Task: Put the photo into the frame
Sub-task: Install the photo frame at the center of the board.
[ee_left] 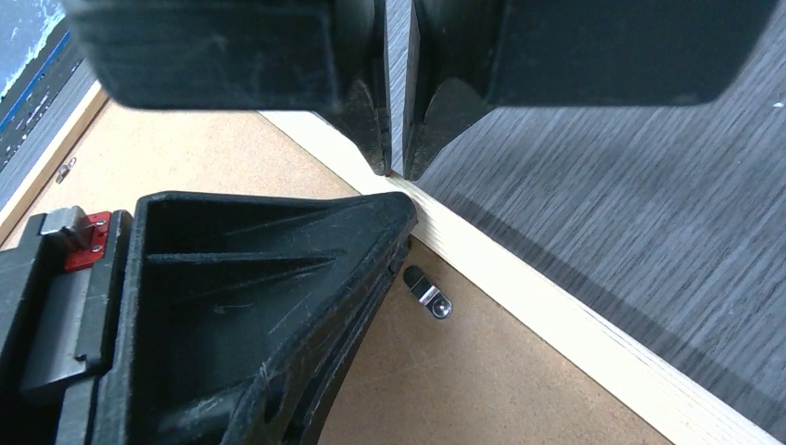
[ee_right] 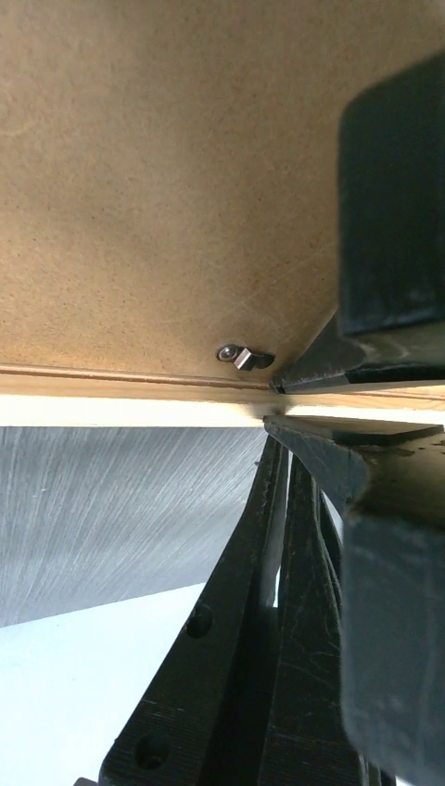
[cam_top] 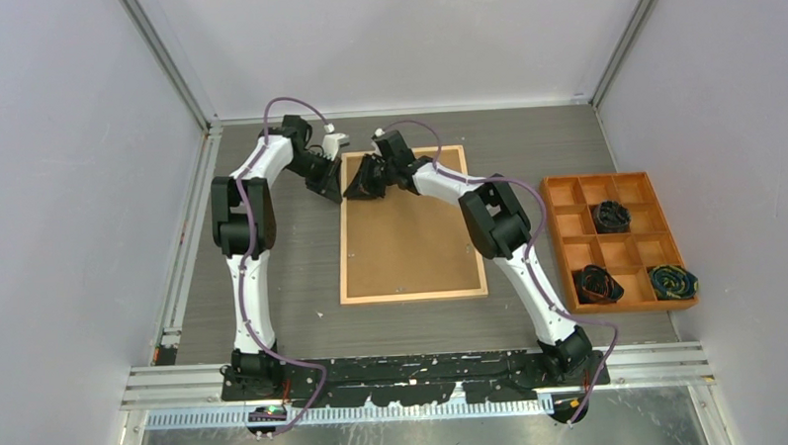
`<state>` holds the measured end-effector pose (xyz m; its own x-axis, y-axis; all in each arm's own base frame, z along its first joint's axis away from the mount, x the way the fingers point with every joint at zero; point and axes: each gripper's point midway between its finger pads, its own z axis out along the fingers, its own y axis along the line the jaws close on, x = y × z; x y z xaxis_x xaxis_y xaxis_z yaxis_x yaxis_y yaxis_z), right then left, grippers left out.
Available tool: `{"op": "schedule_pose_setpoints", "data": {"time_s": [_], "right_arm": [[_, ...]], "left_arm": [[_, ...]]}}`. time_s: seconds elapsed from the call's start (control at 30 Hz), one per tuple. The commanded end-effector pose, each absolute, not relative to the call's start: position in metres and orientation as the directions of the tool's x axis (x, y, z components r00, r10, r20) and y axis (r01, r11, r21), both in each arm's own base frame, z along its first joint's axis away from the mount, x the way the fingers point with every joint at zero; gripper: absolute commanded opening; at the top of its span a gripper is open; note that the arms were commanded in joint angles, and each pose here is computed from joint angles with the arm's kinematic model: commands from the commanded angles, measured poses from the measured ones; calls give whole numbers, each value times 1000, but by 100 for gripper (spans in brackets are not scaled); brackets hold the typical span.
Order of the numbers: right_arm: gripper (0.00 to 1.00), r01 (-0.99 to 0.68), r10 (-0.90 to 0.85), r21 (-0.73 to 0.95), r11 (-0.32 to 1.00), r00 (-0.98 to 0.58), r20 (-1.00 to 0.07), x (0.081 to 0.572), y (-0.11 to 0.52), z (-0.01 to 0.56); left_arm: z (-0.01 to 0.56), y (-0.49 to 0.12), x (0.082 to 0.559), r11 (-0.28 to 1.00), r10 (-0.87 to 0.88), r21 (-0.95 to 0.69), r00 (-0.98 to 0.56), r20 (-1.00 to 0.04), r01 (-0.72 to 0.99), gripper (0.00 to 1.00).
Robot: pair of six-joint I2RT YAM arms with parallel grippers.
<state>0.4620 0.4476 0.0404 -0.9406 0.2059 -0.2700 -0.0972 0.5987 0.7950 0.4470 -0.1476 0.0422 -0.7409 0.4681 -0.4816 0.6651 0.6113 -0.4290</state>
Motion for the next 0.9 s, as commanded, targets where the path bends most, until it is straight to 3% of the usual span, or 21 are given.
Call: {"op": "schedule_pose_setpoints", "data": {"time_s": [0.0, 0.17, 0.4, 0.87], "right_arm": [[19, -129, 230, 797, 590, -920, -319, 473, 446, 70], [22, -139, 219, 799, 585, -921, -321, 460, 430, 91], [24, -95, 261, 800, 593, -917, -302, 459, 414, 76], [25, -79, 294, 806, 587, -907, -303, 478, 434, 68]], "left_arm": [[31, -148, 441, 602, 508, -409, -724, -467, 686, 10], [28, -146, 439, 606, 517, -398, -721, -461, 689, 10], [28, -159, 429, 581, 546, -401, -705, -454, 708, 10], [25, -162, 428, 579, 561, -397, -701, -439, 712, 10]]}}
